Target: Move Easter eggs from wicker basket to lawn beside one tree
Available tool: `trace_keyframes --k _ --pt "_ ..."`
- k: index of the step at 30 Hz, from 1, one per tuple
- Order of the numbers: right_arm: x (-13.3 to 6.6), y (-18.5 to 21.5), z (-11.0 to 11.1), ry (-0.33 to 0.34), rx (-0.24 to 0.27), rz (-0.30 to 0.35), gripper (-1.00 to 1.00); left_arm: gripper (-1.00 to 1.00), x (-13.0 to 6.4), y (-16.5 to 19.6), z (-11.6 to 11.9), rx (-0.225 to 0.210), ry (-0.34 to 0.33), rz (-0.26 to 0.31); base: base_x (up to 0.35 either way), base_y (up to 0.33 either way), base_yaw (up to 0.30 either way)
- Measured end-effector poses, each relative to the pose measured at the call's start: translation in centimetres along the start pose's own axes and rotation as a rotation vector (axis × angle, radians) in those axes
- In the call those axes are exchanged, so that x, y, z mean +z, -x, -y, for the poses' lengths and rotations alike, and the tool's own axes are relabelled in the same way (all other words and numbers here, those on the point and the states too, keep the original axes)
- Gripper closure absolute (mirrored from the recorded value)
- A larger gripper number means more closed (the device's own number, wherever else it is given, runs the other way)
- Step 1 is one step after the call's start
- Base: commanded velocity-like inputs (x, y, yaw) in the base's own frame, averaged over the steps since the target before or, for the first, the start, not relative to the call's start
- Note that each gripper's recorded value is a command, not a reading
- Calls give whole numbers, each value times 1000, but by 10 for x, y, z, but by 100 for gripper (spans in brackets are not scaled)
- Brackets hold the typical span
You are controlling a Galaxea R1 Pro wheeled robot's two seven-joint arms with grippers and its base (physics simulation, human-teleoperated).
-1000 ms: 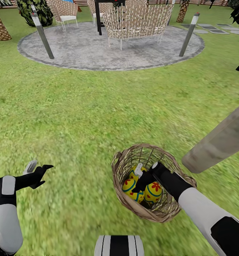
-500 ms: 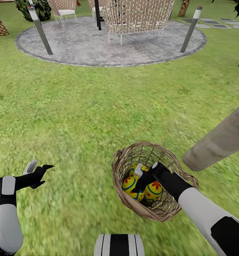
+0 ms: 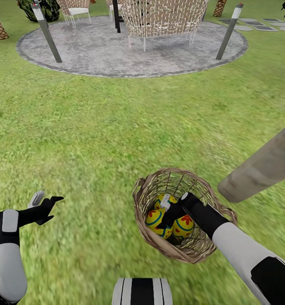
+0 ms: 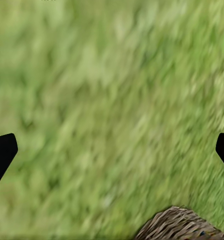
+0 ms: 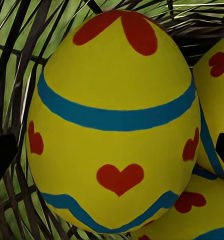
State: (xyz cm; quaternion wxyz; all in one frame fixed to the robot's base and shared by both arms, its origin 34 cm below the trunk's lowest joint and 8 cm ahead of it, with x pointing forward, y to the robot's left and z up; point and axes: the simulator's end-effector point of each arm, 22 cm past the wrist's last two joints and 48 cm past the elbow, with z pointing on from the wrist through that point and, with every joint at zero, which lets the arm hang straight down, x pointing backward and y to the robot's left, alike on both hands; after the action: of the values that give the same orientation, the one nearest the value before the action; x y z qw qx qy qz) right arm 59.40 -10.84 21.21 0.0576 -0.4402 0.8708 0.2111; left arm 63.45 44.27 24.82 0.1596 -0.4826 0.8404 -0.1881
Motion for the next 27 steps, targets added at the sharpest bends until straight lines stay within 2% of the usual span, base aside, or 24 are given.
trace_keyframes --k 5,14,27 --pt "4 -2 0 4 3 -4 -100 -100 3 -1 -4 -1 7 -4 0 0 0" --pt "9 -4 1 12 19 -5 -100 -100 6 -11 -28 4 49 -19 0 0 0" --pt "18 -5 7 32 90 29 -100 -100 18 -17 -43 -1 76 -34 0 0 0"
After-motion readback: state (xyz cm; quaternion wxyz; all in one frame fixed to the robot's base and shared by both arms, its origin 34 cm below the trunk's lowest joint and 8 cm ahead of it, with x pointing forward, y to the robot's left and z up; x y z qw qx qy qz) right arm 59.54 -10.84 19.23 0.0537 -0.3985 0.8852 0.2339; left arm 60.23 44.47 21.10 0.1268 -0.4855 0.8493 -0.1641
